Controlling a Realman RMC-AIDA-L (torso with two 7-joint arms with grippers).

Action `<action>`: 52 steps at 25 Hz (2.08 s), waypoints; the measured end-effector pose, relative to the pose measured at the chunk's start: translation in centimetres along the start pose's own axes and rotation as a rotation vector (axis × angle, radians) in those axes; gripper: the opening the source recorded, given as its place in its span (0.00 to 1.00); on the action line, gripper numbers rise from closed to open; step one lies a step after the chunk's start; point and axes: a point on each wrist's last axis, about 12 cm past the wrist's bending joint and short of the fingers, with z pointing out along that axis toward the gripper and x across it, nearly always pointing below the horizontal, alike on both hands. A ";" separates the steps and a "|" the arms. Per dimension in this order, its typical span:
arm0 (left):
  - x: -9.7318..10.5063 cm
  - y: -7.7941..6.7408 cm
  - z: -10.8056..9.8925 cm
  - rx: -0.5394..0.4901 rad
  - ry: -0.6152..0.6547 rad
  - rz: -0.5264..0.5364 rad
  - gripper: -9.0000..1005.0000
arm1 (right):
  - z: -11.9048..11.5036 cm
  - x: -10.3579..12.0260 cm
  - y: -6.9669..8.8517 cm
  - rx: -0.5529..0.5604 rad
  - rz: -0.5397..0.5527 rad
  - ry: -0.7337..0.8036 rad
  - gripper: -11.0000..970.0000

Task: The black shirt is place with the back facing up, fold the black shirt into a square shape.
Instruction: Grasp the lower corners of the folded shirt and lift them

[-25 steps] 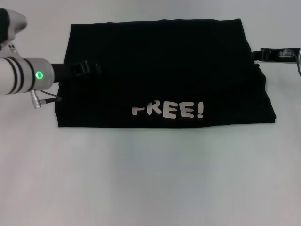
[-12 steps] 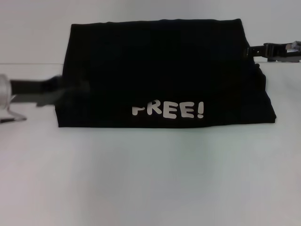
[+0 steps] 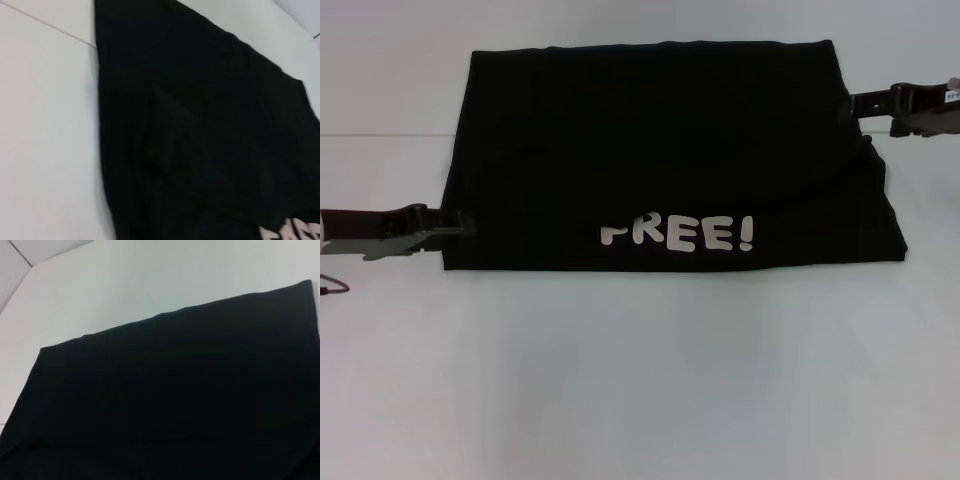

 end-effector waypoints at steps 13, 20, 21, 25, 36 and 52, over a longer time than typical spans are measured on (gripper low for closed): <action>0.1 -0.6 3.5 -0.145 -0.024 0.109 0.57 | -0.1 0.1 -0.3 0.007 0.005 -0.004 0.96; 0.3 -0.3 3.7 -0.161 -0.033 0.102 0.56 | 0.0 0.2 -0.4 0.008 0.005 0.000 0.95; 0.3 -0.3 3.7 -0.161 -0.033 0.102 0.55 | 0.0 0.3 -0.5 0.009 0.005 -0.001 0.94; 0.6 -0.2 3.9 -0.167 -0.027 0.098 0.54 | -0.1 0.2 -0.5 0.012 0.005 -0.004 0.94; 0.8 -0.6 4.5 -0.173 -0.012 0.117 0.52 | -0.1 0.8 -1.1 0.015 0.018 0.007 0.93; 0.7 -1.0 4.2 -0.139 0.021 0.096 0.12 | -0.8 1.3 -1.3 -0.007 0.016 0.064 0.90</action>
